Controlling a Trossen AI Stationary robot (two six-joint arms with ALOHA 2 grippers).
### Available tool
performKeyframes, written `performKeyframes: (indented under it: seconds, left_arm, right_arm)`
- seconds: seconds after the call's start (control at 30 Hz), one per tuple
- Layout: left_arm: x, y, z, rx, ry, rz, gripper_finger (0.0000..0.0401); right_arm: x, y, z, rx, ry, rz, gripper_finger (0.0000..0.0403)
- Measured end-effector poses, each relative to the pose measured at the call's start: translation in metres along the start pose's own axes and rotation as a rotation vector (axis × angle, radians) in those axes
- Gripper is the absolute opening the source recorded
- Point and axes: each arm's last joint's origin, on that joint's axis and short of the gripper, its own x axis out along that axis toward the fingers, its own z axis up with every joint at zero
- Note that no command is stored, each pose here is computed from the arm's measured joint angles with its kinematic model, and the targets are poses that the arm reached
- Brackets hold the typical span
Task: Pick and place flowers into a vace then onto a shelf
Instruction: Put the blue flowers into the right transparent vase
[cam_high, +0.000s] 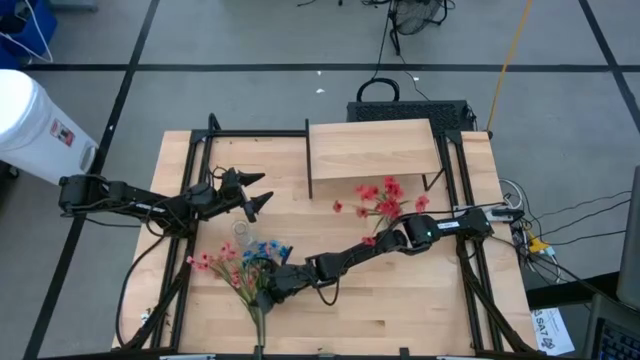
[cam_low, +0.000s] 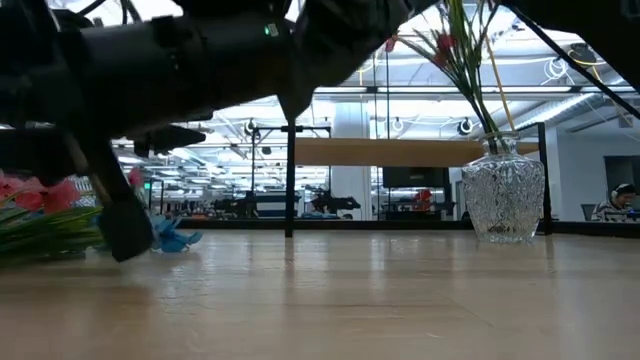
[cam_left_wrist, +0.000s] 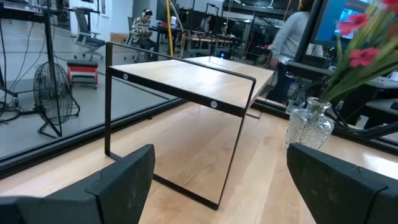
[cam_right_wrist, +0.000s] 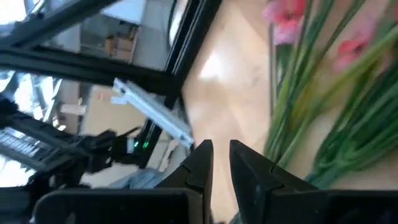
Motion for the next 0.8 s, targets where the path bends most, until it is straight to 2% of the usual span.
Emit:
performKeyframes:
  seconds: [0.07, 0.23, 0.33, 0.47, 0.57, 0.7, 0.8]
  left_arm:
    - [0.0, 0.0, 0.0, 0.001, 0.002, 0.001, 0.0365]
    - [0.0, 0.0, 0.0, 0.001, 0.001, 0.0, 0.0365]
    - [0.0, 0.0, 0.0, 0.001, 0.001, 0.0, 0.0365]
    - [0.0, 0.0, 0.0, 0.001, 0.001, 0.0, 0.0365]
    - [0.0, 0.0, 0.0, 0.0, 0.001, 0.0, 0.0365]
    - [0.0, 0.0, 0.0, 0.001, 0.001, 0.0, 0.0365]
    - [0.0, 0.0, 0.0, 0.001, 0.001, 0.0, 0.0365]
  right_arm:
    - [0.001, -0.004, -0.001, 0.004, 0.014, -0.006, 0.0047]
    - [-0.001, -0.011, -0.001, 0.0, 0.044, -0.11, 0.0042]
    - [-0.003, -0.015, -0.002, 0.024, 0.072, -0.162, 0.0028]
    - [-0.005, -0.012, -0.001, 0.026, 0.091, -0.175, 0.0004]
    - [-0.013, -0.012, 0.002, 0.009, 0.112, -0.251, 0.0002]
    - [-0.029, -0.011, 0.008, -0.12, 0.122, -0.422, 0.0001]
    - [-0.035, 0.001, 0.013, -0.319, 0.131, -0.406, 0.0]
